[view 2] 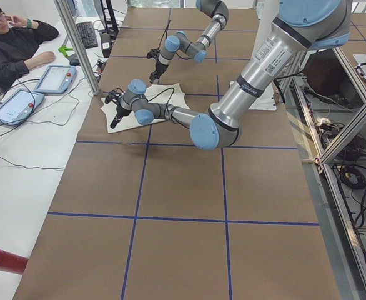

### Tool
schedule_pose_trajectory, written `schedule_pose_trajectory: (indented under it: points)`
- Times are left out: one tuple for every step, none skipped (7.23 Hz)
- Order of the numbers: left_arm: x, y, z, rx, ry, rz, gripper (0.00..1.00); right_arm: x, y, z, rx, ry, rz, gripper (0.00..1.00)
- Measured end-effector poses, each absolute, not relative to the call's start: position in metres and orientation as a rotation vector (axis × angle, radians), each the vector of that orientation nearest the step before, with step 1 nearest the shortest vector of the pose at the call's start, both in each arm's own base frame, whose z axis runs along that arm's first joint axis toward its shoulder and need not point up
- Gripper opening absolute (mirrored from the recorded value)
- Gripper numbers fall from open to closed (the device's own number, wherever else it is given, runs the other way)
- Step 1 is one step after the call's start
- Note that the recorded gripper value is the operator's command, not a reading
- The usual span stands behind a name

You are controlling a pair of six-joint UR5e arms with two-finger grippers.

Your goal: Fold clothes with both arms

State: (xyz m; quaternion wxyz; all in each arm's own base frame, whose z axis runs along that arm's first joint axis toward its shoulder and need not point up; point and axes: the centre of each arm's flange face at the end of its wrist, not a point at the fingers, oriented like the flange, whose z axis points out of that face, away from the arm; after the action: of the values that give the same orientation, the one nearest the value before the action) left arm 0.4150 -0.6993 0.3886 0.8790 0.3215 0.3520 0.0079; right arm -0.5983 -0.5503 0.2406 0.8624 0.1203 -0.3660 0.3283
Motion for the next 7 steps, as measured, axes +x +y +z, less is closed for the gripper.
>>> schedule_pose_trajectory:
  points:
    - [0.415, -0.699, 0.389, 0.67, 0.734, 0.017, 1.0, -0.606, -0.547, 0.241, 0.258, -0.759, 0.685, 0.69]
    - [0.415, -0.699, 0.389, 0.671, 0.735, 0.017, 1.0, -0.611, -0.544, 0.243, 0.262, -0.752, 0.681, 0.67]
    - [0.415, -0.699, 0.389, 0.671, 0.735, 0.017, 1.0, -0.616, -0.541, 0.245, 0.267, -0.746, 0.677, 0.66]
    - [0.415, -0.699, 0.389, 0.671, 0.735, 0.017, 1.0, -0.62, -0.538, 0.248, 0.271, -0.739, 0.673, 0.61]
    - [0.415, -0.699, 0.389, 0.671, 0.735, 0.017, 1.0, -0.623, -0.535, 0.25, 0.274, -0.734, 0.671, 0.51]
    - [0.415, -0.699, 0.389, 0.671, 0.735, 0.017, 1.0, -0.625, -0.535, 0.251, 0.275, -0.731, 0.67, 0.34]
    - [0.415, -0.699, 0.389, 0.671, 0.735, 0.017, 1.0, -0.626, -0.534, 0.252, 0.275, -0.728, 0.669, 0.02]
